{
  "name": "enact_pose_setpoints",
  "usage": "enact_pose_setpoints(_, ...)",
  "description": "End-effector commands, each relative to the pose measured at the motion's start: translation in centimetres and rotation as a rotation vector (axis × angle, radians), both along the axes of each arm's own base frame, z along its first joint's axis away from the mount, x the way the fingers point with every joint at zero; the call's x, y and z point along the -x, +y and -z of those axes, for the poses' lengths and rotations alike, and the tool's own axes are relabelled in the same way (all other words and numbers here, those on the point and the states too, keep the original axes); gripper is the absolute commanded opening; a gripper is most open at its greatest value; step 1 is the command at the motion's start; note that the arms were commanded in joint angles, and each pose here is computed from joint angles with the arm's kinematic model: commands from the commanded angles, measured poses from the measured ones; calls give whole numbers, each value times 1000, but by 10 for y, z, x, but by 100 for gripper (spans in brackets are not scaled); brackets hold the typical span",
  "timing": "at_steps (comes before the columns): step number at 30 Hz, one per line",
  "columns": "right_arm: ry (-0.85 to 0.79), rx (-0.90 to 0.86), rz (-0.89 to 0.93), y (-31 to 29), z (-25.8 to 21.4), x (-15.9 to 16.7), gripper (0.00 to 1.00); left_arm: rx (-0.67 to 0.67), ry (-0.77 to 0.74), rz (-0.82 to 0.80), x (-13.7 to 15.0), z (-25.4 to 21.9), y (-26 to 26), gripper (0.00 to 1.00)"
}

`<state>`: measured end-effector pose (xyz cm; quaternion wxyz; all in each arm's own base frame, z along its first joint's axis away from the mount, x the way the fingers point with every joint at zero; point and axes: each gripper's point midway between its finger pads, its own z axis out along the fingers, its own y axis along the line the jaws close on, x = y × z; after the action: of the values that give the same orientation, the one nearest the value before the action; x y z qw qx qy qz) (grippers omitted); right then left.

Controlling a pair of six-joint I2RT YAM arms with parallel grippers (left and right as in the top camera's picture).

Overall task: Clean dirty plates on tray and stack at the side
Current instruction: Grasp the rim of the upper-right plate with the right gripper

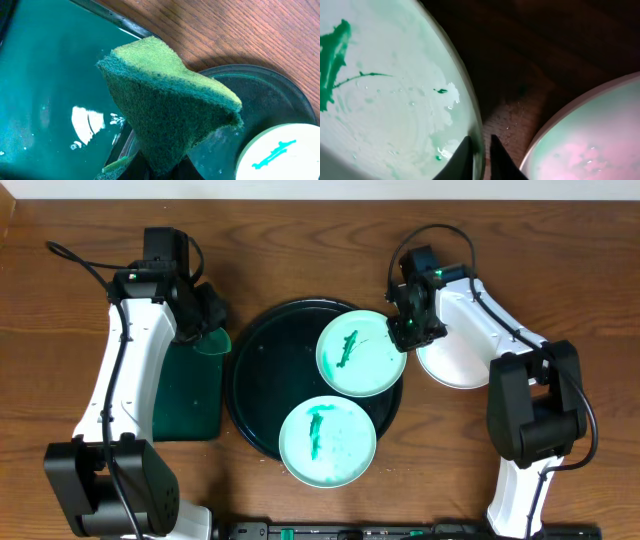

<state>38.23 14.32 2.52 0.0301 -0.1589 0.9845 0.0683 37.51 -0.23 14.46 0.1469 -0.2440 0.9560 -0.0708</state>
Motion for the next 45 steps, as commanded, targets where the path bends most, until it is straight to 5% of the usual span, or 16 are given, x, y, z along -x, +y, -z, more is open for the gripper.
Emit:
enact_pose_setpoints(1,-29,49,-7,-5,-3,-8,1,-16,-2,9,0,0,2,7)
enact_pose_setpoints(11,-142,-106,-42,85,-75,-21,1,-15,-4,9,0,0,2,7)
enact_pose_setpoints(29,104,-109,-20,153,40,22,1,-17,28,108,8,13,-34,7)
enact_pose_setpoints(37,107,-205,-82,156,32,11,2,-37,105,233,9,54,-60,7)
enact_pose_setpoints(39,91,-212,-99,158,29,7,7,-36,108,234,6,58,-61,7)
enact_pose_setpoints(40,90,-213,-98,158,29,7,21,-37,112,235,6,61,-62,7)
enact_pose_setpoints(42,110,-216,-80,158,29,10,32,-41,115,253,6,62,-62,7)
enact_pose_setpoints(45,194,-201,-3,154,29,25,36,-51,111,293,6,62,-62,7)
